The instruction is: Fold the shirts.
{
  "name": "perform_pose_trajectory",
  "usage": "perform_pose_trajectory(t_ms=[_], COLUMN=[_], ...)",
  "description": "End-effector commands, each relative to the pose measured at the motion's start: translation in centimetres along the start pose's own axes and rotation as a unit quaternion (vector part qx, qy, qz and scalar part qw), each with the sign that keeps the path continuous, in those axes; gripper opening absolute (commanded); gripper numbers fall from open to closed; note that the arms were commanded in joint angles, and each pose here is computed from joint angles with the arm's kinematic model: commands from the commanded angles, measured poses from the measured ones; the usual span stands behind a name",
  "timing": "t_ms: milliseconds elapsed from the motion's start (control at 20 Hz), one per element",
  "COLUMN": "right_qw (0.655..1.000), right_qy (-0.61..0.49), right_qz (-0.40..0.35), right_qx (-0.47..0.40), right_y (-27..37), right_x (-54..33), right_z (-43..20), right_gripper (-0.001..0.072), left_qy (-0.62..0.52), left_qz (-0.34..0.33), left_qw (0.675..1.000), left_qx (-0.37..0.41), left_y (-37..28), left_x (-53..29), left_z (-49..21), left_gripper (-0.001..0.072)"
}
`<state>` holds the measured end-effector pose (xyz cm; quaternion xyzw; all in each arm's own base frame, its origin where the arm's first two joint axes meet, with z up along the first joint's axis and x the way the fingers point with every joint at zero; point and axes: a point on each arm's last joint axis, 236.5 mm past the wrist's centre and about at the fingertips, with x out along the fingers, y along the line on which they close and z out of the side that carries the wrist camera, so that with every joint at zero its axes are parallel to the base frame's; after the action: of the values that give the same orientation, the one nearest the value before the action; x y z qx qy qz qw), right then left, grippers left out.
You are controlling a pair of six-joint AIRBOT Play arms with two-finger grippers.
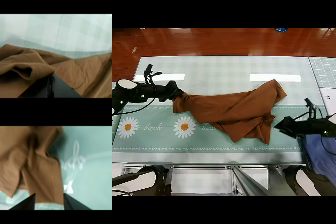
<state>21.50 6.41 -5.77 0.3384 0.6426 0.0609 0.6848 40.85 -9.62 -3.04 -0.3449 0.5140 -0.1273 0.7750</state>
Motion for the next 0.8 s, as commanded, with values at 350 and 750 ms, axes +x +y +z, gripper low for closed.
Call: perform_pose_trajectory(t_ms=[350, 750], right_qw=[0.993, 0.989], right_qy=[0.021, 0.071], right_qz=[0.11, 0.127], right_qx=[-0.03, -0.022], right_y=[6.5, 8.8], right_x=[1.7, 7.5], right_z=[-2.2, -2.7], right_gripper=[0.0404, 0.0404], left_qy=[0.006, 0.007], left_qz=[0.001, 0.001], left_qw=[1.0, 1.0], left_qx=[-0.003, -0.003], left_y=[0.3, 0.3], left_x=[0.3, 0.3], left_z=[-0.2, -0.3], left_gripper=[0.0018, 0.0018])
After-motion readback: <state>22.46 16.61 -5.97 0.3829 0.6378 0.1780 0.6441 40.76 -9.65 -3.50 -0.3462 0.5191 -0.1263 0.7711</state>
